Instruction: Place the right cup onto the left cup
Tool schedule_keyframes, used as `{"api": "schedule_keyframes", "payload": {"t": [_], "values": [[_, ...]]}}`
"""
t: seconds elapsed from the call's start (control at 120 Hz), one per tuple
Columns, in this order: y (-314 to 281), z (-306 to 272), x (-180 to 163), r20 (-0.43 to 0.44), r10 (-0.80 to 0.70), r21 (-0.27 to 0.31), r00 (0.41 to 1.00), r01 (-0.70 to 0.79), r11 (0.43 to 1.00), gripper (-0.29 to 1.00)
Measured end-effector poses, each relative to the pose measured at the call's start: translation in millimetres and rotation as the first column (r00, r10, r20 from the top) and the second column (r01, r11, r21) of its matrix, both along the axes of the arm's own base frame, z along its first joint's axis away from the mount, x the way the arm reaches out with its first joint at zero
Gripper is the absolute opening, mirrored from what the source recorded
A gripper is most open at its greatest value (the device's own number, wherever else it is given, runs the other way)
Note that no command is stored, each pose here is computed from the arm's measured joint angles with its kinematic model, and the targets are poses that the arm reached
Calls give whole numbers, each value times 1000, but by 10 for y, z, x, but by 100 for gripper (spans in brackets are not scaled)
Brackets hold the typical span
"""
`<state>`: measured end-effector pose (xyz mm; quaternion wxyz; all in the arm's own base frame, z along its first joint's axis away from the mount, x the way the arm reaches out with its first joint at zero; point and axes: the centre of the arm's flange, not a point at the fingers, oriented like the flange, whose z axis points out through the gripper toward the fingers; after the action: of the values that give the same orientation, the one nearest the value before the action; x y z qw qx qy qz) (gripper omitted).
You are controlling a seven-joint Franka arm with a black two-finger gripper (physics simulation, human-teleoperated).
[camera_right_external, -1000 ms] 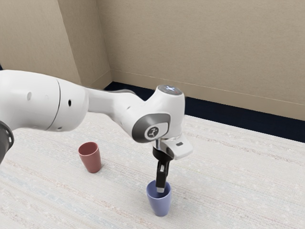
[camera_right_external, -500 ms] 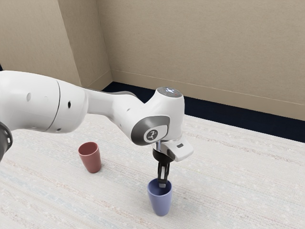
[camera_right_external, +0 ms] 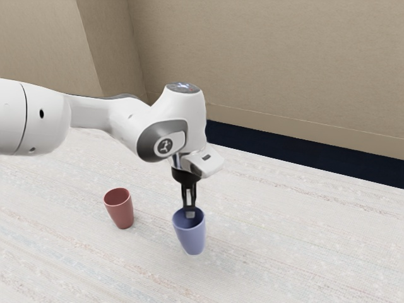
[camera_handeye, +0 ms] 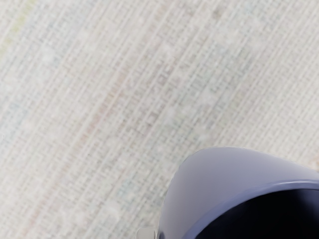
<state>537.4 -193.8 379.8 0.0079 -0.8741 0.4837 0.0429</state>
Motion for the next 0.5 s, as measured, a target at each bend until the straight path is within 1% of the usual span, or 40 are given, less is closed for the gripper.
{"api": "schedule_keyframes", "payload": {"t": [0.2, 0.5], "values": [[662, 273, -106, 18, 93, 25, 996, -93, 995, -8], [1574, 705, -174, 44, 224, 91, 974, -228, 970, -8]]}}
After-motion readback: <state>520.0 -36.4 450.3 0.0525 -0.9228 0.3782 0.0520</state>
